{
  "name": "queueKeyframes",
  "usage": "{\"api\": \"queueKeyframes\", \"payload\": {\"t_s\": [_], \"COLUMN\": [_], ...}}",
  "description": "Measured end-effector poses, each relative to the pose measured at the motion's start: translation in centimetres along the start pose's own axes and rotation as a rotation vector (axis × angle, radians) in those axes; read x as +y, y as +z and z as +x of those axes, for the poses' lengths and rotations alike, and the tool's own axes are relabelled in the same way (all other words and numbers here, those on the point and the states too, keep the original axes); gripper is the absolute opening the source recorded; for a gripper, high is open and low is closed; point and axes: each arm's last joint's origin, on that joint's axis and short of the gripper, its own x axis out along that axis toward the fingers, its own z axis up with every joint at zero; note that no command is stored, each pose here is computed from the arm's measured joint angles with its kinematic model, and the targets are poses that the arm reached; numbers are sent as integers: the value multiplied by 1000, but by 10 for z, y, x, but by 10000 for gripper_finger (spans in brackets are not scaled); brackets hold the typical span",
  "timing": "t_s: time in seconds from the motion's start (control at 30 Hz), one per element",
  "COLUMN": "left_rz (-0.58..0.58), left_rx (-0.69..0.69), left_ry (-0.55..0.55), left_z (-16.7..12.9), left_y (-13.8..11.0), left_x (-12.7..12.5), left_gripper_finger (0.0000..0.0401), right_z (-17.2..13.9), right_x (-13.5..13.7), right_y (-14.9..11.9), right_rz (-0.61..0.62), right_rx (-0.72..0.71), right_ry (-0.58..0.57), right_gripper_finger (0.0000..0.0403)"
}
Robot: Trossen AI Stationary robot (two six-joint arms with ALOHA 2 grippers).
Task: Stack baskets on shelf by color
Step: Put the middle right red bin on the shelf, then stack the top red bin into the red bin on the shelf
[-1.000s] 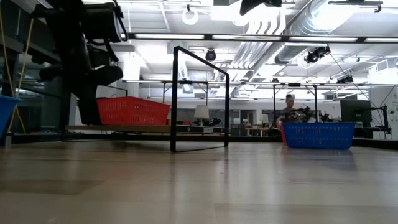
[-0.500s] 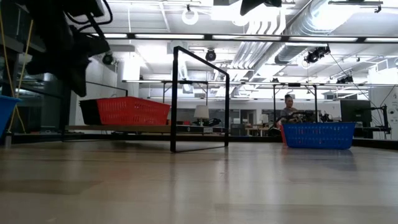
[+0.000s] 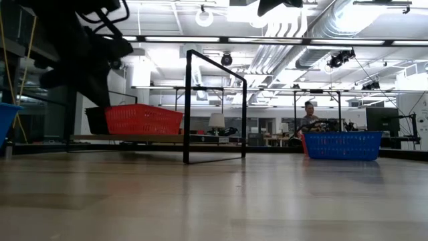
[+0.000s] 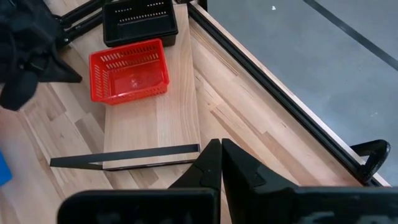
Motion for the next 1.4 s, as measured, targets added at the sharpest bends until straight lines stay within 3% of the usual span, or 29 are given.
{"api": "queueKeyframes", "payload": {"t_s": [0.33,0.7,0.9,1.0,1.1,1.27,1.4], "left_rz": [-27,-50,44,63,105,142,187], "left_rx": [-81,-90,-87,-166,-278,-450,-525], "left_ry": [124,134,-46,-175,-324,-555,-644], "left_z": [18,19,-15,-44,-71,-109,-125], "left_y": [8,25,37,46,52,58,57], "left_x": [1,8,2,1,2,8,14], "left_gripper_finger": [0,0,0,0,0,0,0], "right_z": [0,0,-3,-4,-1,36,71], "right_x": [0,-1,-10,-15,-24,-47,-74], "right_y": [0,-2,-22,-25,-28,-58,-78], "right_rz": [0,-4,-80,-66,-23,70,192], "right_rx": [-1,17,216,250,244,315,270], "right_ry": [1,-3,-118,-180,-165,-217,-249], "right_gripper_finger": [0,0,0,0,0,0,1]}}
